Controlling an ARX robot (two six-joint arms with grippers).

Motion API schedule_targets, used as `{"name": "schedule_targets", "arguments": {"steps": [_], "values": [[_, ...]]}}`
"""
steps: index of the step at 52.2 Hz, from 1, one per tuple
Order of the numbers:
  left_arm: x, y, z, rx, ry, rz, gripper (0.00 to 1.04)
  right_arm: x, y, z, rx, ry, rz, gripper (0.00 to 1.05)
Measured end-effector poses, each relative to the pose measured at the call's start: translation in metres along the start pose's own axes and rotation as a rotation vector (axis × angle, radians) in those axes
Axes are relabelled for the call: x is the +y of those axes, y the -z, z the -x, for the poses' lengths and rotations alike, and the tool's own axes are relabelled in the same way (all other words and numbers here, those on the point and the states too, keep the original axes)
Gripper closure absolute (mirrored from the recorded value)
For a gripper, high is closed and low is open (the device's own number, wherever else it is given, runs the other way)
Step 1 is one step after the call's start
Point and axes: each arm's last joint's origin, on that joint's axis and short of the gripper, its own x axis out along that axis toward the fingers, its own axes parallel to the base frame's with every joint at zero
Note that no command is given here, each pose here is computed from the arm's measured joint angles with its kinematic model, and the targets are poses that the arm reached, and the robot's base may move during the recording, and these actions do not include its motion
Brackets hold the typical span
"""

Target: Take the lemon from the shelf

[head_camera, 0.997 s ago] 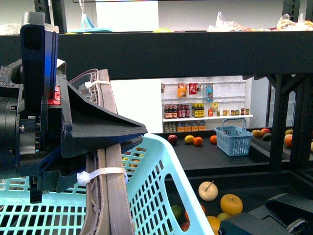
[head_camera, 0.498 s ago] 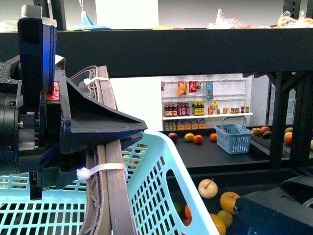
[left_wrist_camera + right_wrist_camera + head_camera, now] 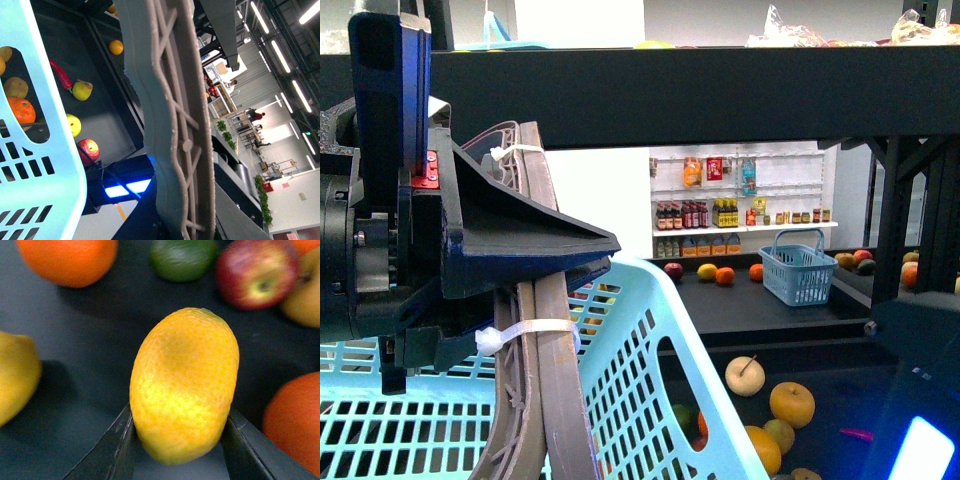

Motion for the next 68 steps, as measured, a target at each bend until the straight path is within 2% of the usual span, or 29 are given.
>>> {"name": "schedule_targets", "arguments": {"steps": [9, 12, 22, 29, 37, 40, 44, 54, 68], "values": [[0.000, 0.000, 0.000, 0.003, 0.003, 0.002, 0.95, -0.036, -0.013, 0.012, -0.015, 0.105, 0.021, 0.64], [0.000, 0.000, 0.000, 0.003, 0.003, 0.001, 0.95, -0.055, -0.025, 0.020, -0.041, 0.163, 0.030, 0.64], [0.000, 0.000, 0.000, 0.001, 0.001, 0.001, 0.95, -0.113, -0.088, 0.058, -0.170, 0.305, -0.040, 0.64], [0.000, 0.000, 0.000, 0.001, 0.001, 0.001, 0.95, -0.142, -0.132, 0.093, -0.273, 0.292, -0.138, 0.64], [0.000, 0.000, 0.000, 0.002, 0.002, 0.001, 0.95, -0.157, -0.180, 0.144, -0.418, 0.156, -0.262, 0.64], [0.000, 0.000, 0.000, 0.002, 0.002, 0.001, 0.95, -0.154, -0.196, 0.164, -0.483, 0.051, -0.303, 0.64], [0.000, 0.000, 0.000, 0.003, 0.003, 0.001, 0.95, -0.140, -0.211, 0.188, -0.552, -0.182, -0.348, 0.64], [0.000, 0.000, 0.000, 0.002, 0.002, 0.001, 0.95, -0.112, -0.211, 0.205, -0.555, -0.509, -0.375, 0.64], [0.000, 0.000, 0.000, 0.002, 0.002, 0.001, 0.95, -0.075, -0.188, 0.210, -0.494, -0.796, -0.276, 0.64]]}}
